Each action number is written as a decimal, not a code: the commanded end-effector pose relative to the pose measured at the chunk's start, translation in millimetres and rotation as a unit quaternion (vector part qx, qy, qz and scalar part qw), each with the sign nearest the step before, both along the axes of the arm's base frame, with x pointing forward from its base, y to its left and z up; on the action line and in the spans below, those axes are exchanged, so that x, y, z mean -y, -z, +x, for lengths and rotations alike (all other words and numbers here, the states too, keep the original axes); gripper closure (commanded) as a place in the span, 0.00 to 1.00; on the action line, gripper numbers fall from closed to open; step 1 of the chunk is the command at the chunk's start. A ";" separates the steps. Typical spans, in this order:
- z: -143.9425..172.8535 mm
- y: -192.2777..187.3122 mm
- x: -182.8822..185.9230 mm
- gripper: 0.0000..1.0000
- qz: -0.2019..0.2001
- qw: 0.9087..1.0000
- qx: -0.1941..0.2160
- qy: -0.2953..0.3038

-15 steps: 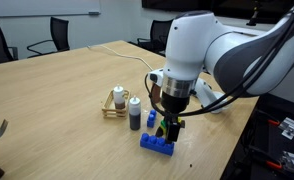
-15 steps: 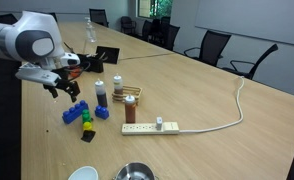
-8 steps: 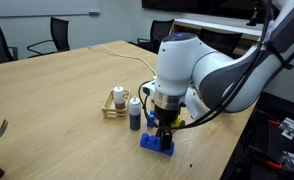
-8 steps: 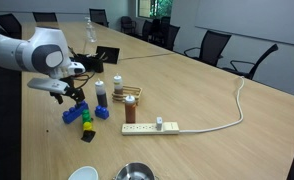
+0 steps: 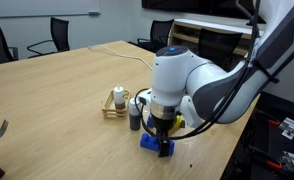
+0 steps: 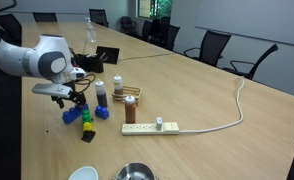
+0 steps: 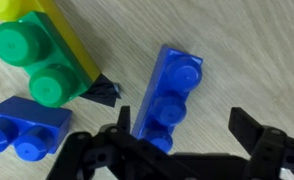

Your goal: Move the larger blue toy slightly to the right

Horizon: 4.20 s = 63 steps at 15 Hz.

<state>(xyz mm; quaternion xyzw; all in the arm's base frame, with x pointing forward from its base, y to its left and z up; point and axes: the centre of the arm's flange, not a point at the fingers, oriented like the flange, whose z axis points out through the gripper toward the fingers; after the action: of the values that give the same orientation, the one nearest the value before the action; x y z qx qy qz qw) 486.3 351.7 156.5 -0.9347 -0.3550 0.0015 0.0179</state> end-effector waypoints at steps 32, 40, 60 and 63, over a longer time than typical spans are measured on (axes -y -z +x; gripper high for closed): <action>7.6 -101.9 27.9 0.90 -0.043 0.996 0.048 0.064; 5.3 -143.8 115.6 0.90 -0.009 0.960 0.074 0.270; 7.8 -111.6 188.2 0.90 0.019 0.882 0.020 0.470; 20.5 -95.1 229.4 0.90 0.022 0.840 0.011 0.541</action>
<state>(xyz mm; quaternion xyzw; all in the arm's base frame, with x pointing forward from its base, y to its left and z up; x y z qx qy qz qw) 500.1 143.1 263.7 -0.9894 0.1417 -0.0244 0.0199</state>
